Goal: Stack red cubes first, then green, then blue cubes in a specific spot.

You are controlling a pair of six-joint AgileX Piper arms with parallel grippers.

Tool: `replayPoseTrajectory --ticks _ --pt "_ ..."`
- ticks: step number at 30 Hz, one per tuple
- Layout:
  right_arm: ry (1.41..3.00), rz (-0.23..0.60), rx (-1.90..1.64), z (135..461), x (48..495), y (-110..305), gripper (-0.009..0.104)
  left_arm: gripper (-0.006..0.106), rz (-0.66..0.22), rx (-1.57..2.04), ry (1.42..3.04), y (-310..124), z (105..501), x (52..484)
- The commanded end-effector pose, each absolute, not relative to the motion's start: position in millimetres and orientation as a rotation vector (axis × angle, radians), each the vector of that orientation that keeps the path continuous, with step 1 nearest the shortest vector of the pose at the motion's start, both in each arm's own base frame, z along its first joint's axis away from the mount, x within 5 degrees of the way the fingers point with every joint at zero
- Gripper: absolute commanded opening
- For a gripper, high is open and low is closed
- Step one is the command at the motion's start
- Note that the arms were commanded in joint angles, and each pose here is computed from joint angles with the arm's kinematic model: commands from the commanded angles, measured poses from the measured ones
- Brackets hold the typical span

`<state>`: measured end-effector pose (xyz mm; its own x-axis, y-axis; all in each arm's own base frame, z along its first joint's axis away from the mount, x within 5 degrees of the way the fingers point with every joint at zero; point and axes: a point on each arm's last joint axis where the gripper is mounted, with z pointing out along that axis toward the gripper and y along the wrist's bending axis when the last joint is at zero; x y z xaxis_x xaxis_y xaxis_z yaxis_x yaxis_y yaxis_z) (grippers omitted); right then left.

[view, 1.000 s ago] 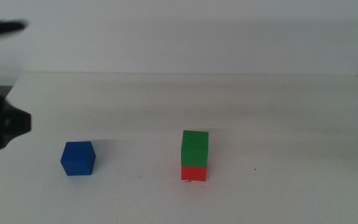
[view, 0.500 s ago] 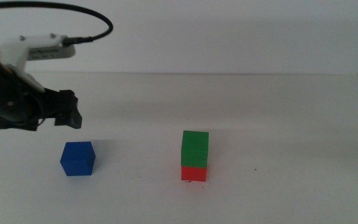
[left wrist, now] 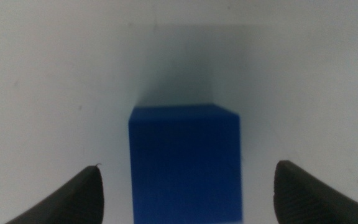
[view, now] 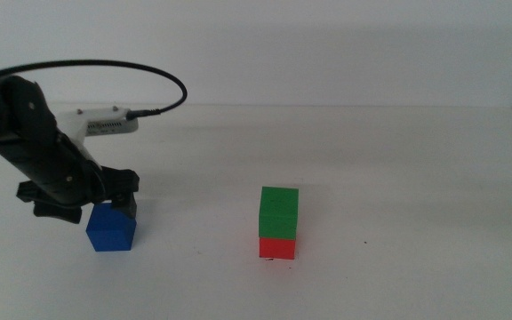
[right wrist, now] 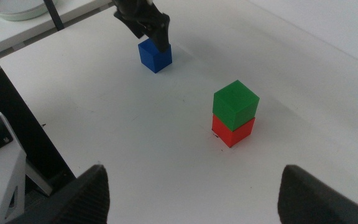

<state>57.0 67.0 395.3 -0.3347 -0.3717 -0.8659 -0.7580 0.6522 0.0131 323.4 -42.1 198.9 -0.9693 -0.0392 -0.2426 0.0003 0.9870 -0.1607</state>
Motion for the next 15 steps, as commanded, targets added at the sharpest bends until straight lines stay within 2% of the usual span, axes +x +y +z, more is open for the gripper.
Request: replayPoseTrajectory --ticks 1,7,10,12,15 --pt "1.931 0.517 -0.889 395 57 67 0.084 0.094 -0.234 -0.04 2.873 -45 190 330" --pt "1.931 0.517 -0.889 395 57 67 0.084 0.092 -0.222 -0.053 2.933 -45 161 338" --pt "1.931 0.517 -0.889 395 57 67 0.084 0.081 -0.222 -0.056 2.935 -45 158 339" --pt "1.931 0.517 -0.889 395 57 67 0.084 0.063 -0.224 -0.055 2.92 -45 163 338" --pt "1.931 0.517 -0.889 395 57 67 0.084 0.024 -0.227 -0.076 2.87 -46 181 335"
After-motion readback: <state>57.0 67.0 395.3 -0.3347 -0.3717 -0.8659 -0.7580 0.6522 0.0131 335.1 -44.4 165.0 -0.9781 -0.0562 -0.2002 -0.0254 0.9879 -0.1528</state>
